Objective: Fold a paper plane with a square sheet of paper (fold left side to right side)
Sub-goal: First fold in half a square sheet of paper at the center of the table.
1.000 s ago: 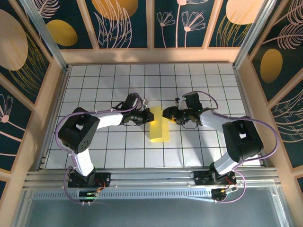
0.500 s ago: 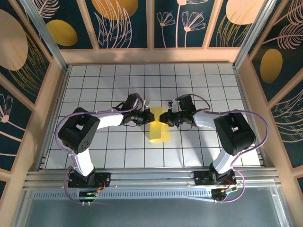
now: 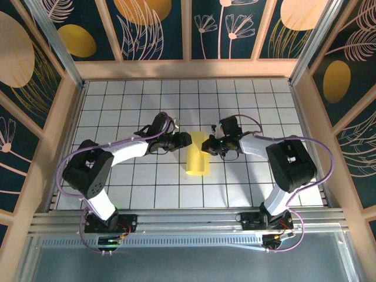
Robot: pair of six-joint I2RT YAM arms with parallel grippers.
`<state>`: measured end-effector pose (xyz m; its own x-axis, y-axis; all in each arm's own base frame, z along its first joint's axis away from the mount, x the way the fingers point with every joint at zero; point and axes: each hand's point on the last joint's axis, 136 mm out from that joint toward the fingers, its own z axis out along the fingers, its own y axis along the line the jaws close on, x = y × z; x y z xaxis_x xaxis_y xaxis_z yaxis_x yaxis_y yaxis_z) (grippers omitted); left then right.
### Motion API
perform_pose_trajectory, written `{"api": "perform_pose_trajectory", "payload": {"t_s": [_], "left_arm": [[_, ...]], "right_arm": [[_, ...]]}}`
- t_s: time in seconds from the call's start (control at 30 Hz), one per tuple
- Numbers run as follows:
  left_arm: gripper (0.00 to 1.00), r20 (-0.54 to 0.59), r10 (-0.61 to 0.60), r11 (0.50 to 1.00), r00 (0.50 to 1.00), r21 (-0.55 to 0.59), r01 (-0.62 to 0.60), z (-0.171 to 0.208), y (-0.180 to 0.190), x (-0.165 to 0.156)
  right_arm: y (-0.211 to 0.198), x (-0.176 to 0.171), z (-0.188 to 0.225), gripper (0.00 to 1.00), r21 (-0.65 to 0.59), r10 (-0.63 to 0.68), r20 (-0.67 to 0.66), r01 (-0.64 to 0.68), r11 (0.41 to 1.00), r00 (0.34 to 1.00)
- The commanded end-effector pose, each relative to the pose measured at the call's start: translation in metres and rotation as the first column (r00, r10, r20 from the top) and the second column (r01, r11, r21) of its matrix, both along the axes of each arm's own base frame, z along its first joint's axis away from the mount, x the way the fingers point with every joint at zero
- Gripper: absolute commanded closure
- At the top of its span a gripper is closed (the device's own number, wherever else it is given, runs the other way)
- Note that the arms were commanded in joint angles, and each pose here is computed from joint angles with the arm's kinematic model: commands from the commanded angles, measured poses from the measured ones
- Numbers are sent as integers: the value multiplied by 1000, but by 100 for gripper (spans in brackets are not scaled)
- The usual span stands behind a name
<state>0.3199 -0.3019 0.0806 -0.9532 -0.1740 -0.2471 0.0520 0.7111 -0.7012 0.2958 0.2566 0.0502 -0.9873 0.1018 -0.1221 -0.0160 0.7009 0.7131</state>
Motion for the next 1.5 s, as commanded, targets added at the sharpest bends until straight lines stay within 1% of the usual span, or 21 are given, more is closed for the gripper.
{"api": "perform_pose_trajectory", "payload": {"t_s": [0.0, 0.03, 0.07, 0.2, 0.27, 0.47, 0.67, 0.87, 0.97, 1.03, 1.2, 1.33, 1.4, 1.47], "left_arm": [[47, -19, -10, 999, 1000, 50, 11, -7, 4, -7], [46, -17, -14, 999, 1000, 49, 15, -6, 3, -8], [46, -42, -18, 998, 999, 65, 21, -19, 2, -9], [45, -73, -38, 997, 997, 71, 43, -30, -2, -13], [45, -61, -50, 996, 997, 64, 54, -27, -9, -7], [46, -77, -62, 996, 995, 64, 67, -36, -14, -5], [50, -99, -69, 993, 993, 84, 78, -49, -15, -6], [55, -122, -73, 990, 990, 111, 87, -58, -14, -9], [60, -131, -72, 987, 989, 133, 90, -62, -13, -10], [61, -133, -69, 982, 989, 164, 91, -65, -11, -10], [62, -145, -81, 976, 986, 188, 108, -70, -12, -13], [62, -150, -87, 971, 985, 206, 118, -72, -14, -14], [62, -152, -91, 969, 984, 214, 123, -73, -15, -14], [62, -158, -91, 966, 983, 226, 126, -76, -14, -15]], "right_arm": [[-11, 3, -12, 100, -88, -19, -13, 18, 996, 1000], [-12, 3, -13, 100, -91, -21, -15, 20, 996, 1000], [-12, 3, -13, 100, -93, -22, -15, 21, 995, 1000], [-12, 0, -16, 100, -101, -15, -30, 12, 995, 999], [-13, 0, -18, 100, -104, -16, -34, 13, 995, 999], [-12, -3, -19, 100, -107, -13, -38, 9, 994, 999], [-13, -3, -19, 100, -115, -15, -34, 11, 993, 999], [-15, -3, -20, 96, -123, -19, -34, 15, 992, 999], [-15, -2, -19, 91, -127, -23, -29, 19, 992, 999], [-18, -2, -17, 84, -136, -32, -18, 29, 990, 999], [-28, 3, -9, 68, -173, -59, 22, 62, 983, 998], [-48, 9, -5, 57, -247, -101, 67, 115, 962, 993], [-57, 13, 0, 53, -262, -126, 94, 146, 954, 988], [-64, 15, 4, 52, -265, -146, 112, 172, 949, 983]]}}
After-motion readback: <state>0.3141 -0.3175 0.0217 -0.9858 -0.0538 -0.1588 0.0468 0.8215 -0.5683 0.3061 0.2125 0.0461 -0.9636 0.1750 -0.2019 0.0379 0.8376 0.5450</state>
